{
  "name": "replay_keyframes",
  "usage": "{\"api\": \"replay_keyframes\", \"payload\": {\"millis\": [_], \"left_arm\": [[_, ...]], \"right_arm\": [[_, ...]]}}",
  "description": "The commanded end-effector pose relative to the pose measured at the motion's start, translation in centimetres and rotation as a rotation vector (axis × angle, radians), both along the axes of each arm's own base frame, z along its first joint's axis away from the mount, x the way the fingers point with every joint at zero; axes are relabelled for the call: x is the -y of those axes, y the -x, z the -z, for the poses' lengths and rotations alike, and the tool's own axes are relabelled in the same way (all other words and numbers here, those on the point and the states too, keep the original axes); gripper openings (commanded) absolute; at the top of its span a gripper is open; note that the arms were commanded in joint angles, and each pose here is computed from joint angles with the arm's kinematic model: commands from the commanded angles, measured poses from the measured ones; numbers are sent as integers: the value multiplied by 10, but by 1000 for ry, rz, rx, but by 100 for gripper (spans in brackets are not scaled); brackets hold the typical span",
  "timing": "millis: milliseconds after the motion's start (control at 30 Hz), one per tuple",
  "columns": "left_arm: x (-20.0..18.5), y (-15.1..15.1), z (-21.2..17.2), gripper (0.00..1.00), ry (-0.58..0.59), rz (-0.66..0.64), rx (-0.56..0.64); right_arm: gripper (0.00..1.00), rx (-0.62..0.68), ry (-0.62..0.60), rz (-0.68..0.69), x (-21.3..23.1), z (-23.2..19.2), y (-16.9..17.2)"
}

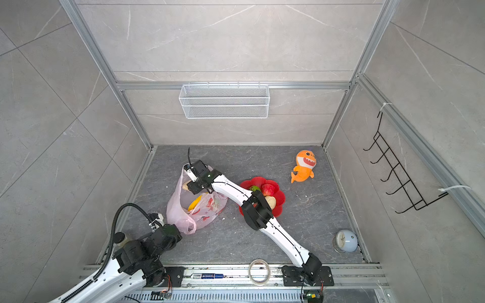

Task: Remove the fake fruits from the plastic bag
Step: 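Lower the right gripper onto the second pale pear and grasp it, then lift the pale pear out of the bag toward the red bowl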

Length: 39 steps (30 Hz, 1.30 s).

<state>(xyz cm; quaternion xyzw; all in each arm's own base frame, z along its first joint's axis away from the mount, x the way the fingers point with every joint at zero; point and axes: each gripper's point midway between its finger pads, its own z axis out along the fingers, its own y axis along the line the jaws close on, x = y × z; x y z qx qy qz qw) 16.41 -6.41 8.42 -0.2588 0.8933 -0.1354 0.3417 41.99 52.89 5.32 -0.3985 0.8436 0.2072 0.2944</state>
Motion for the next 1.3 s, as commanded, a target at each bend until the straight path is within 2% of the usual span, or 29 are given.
{"api": "replay_keyframes", "payload": {"millis": [0,267,300,667,833,1267], "left_arm": [[3,-13,-25,0,4,-8,90],[9,-25,-39,0,-31,12,131],[10,-25,-39,0,-36,15,127],[11,-26,-33,0,-38,1,104],[11,-27,-35,0,-39,4,113],[15,-26,-32,0,-19,18,117]], "right_arm": [[38,-31,20,-7,10,-18,13],[33,-58,60,-21,18,-27,32],[33,-45,46,-21,19,-41,34],[32,-42,35,-12,37,-81,60],[32,-41,73,4,52,-97,70],[32,30,61,51,90,-157,91]]}}
